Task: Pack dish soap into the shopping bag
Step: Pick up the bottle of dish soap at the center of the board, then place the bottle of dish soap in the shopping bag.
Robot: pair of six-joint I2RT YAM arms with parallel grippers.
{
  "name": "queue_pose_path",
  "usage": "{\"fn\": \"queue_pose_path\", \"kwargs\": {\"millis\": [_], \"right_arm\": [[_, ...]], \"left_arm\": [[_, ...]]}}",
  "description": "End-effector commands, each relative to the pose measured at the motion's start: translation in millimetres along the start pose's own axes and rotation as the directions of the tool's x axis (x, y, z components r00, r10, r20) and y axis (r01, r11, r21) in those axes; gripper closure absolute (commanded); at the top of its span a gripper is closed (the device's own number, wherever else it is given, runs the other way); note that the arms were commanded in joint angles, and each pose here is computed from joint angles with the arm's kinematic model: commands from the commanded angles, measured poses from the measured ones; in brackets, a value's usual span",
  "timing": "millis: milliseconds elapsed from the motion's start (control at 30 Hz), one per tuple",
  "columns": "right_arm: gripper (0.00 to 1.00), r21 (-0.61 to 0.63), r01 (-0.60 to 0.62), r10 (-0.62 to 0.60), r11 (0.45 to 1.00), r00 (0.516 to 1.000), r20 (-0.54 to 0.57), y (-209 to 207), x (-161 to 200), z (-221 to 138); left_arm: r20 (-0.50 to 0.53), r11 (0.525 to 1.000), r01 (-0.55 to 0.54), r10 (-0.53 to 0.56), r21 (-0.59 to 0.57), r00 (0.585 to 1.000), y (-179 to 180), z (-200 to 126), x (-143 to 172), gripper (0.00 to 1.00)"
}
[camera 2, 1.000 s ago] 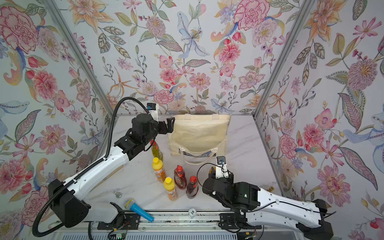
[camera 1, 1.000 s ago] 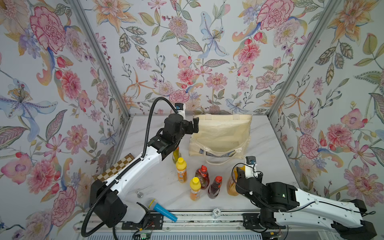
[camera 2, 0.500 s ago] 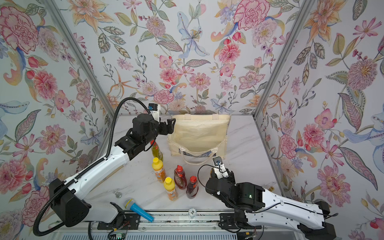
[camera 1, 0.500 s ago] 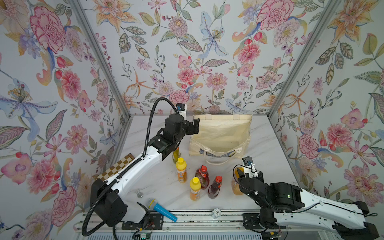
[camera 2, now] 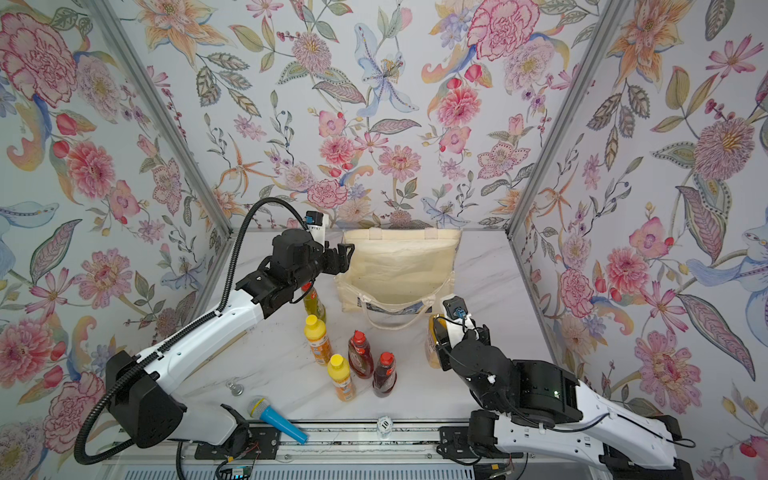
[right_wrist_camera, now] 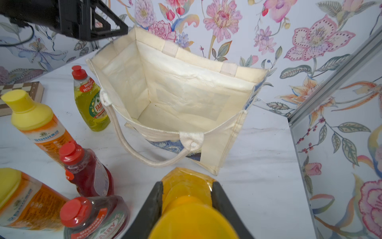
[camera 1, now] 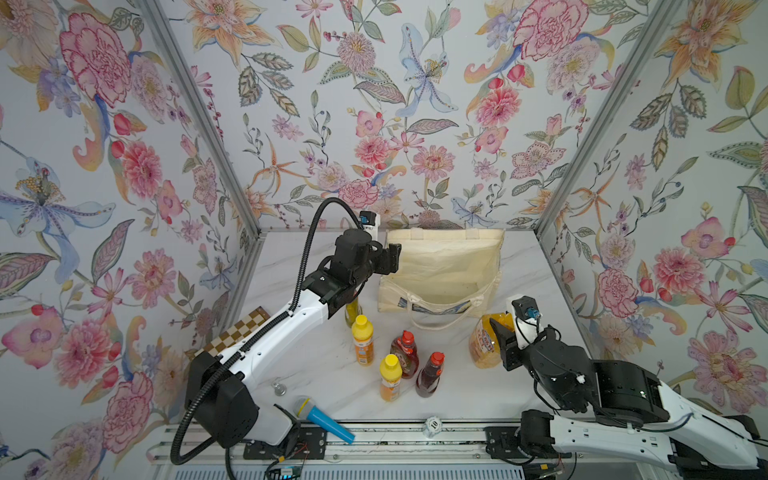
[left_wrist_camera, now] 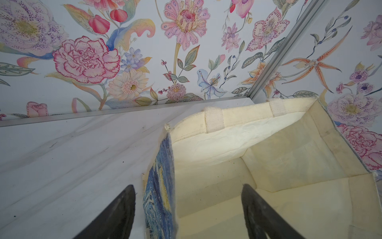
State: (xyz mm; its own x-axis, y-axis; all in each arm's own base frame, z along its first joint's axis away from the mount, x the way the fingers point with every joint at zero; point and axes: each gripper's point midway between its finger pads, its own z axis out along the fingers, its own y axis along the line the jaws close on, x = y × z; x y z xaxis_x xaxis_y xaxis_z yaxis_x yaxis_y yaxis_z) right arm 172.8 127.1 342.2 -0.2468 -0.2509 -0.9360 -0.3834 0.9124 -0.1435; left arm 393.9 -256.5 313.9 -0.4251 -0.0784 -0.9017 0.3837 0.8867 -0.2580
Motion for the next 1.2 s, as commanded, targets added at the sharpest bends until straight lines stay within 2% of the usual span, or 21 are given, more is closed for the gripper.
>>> {"fn": "queue_pose_path", "kwargs": {"millis": [0,167,333,500,667,867,1167], "right_arm": [[1.00,0.007,-0.081,0.078,0.997,0.983,0.164,-19.2,-69.6,-23.5],[1.00,-0.012,-0.041,0.043,0.999,0.977,0.210,-18.3,-113.2,-35.2],[1.00,-0.013,-0.031,0.033,0.999,0.965,0.261,-19.7,-159.5,-46.8],[1.00,0.008,-0.038,0.034,0.999,0.950,0.310,-23.7,-202.7,-56.0],[1.00,0.053,-0.013,-0.006,0.999,0.944,0.331,-24.7,-232.0,-52.7],[1.00,0.079,-0.028,0.001,0.996,0.946,0.323,-33.4,-248.3,-22.0],[1.00,0.018,-0.121,0.113,0.993,0.964,0.239,-58.0,-245.6,68.6]], "left_arm": [[-0.037,1.000,-0.020,0.020,0.002,0.999,2.1,1.6,8.0,0.22],[-0.044,1.000,-0.021,0.021,-0.005,0.999,3.9,3.5,11.3,0.28],[-0.055,1.000,-0.021,0.020,-0.004,0.998,4.2,6.9,15.6,0.40],[-0.059,1.000,-0.017,0.018,0.011,0.998,1.9,10.1,18.3,0.45],[-0.058,1.000,-0.016,0.017,0.016,0.998,0.9,11.0,18.5,0.45],[-0.059,1.000,-0.023,0.024,0.013,0.998,1.6,10.8,19.5,0.46],[-0.062,0.999,-0.048,0.048,-0.005,0.997,3.2,8.5,16.0,0.49]]}}
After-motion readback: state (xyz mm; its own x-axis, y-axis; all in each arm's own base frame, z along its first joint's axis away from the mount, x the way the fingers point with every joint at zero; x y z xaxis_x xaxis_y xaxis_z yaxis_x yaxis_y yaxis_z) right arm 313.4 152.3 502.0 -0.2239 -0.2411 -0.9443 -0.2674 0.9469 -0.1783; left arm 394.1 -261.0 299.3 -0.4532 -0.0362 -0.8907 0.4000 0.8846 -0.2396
